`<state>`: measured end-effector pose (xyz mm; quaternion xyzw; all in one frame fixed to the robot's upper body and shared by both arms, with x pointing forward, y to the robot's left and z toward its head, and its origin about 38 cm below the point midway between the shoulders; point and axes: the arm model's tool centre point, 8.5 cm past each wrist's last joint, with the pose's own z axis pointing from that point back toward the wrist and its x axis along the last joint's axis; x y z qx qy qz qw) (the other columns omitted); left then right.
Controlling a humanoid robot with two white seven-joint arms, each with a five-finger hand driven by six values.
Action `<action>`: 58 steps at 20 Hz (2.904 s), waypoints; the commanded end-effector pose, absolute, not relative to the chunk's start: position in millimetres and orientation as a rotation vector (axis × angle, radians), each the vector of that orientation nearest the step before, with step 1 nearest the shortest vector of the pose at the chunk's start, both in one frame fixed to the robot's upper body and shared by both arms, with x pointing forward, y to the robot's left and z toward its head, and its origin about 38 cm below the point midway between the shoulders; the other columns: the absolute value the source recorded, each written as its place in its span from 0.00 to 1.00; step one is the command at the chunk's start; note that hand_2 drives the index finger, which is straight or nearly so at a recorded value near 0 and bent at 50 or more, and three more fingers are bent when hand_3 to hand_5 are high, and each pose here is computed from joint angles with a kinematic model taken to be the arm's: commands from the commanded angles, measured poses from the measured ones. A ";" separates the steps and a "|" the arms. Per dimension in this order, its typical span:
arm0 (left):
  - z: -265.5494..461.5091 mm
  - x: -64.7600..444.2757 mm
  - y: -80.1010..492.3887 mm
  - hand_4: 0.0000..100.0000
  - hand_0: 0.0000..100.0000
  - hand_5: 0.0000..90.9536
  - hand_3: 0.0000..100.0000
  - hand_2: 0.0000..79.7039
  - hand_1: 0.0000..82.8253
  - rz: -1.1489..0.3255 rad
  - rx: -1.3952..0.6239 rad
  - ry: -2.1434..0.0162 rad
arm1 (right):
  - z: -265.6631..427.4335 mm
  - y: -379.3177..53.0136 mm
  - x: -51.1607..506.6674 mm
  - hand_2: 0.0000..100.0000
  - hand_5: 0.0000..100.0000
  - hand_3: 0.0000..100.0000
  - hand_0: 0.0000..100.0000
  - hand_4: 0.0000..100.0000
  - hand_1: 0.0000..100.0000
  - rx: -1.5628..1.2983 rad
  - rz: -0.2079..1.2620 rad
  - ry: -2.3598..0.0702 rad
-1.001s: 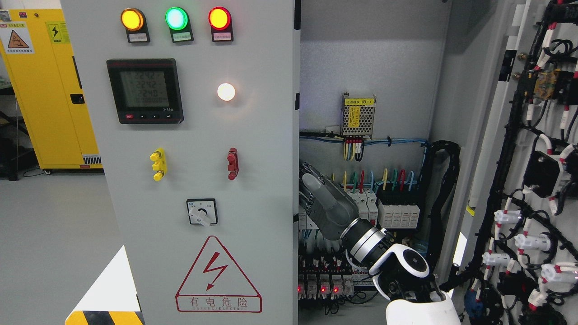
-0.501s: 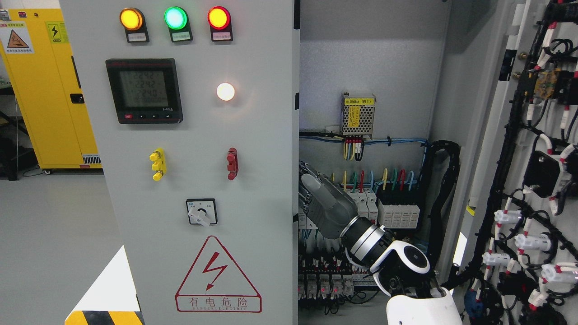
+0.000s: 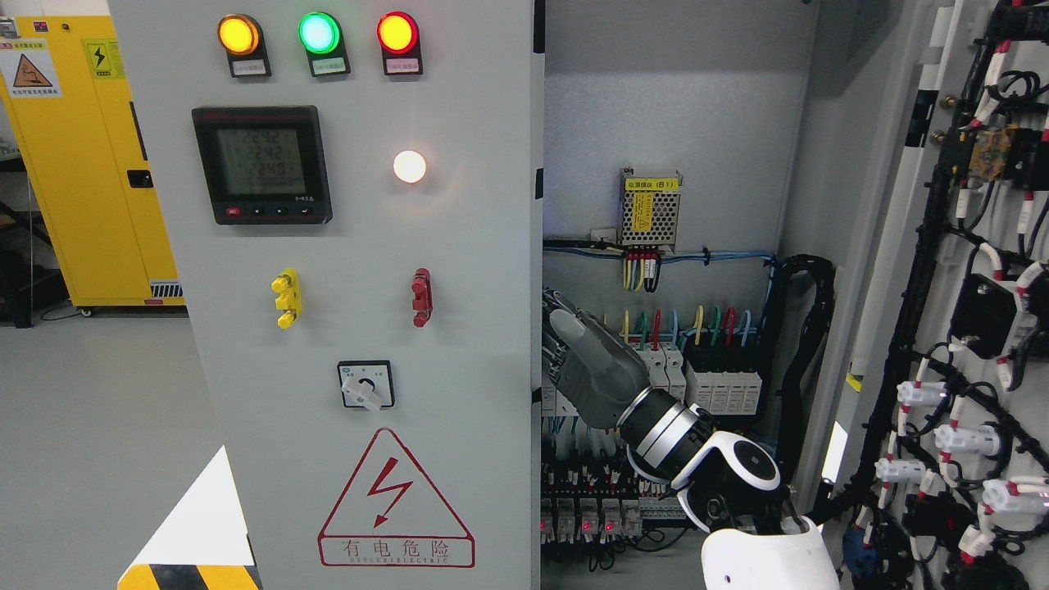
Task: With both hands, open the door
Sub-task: 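Swing the lamp-panel door outward with the right hand, then lower the right hand out of the open cabinet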
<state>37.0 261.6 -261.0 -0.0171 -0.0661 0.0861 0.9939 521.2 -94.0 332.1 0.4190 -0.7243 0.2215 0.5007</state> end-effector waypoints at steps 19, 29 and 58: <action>-262.2 39.5 244.5 0.00 0.12 0.00 0.00 0.00 0.67 0.174 -0.064 -0.144 | 328.6 -68.8 463.3 0.04 0.00 0.00 0.00 0.00 0.50 1.268 0.689 -1.688; -262.4 39.0 240.5 0.00 0.12 0.00 0.00 0.00 0.67 0.176 -0.070 -0.144 | 276.6 -13.8 424.6 0.04 0.00 0.00 0.00 0.00 0.50 1.324 0.812 -1.510; -262.4 40.6 238.5 0.00 0.12 0.00 0.00 0.00 0.67 0.177 -0.074 -0.147 | 226.9 93.2 324.8 0.04 0.00 0.00 0.00 0.00 0.50 1.390 1.133 -1.255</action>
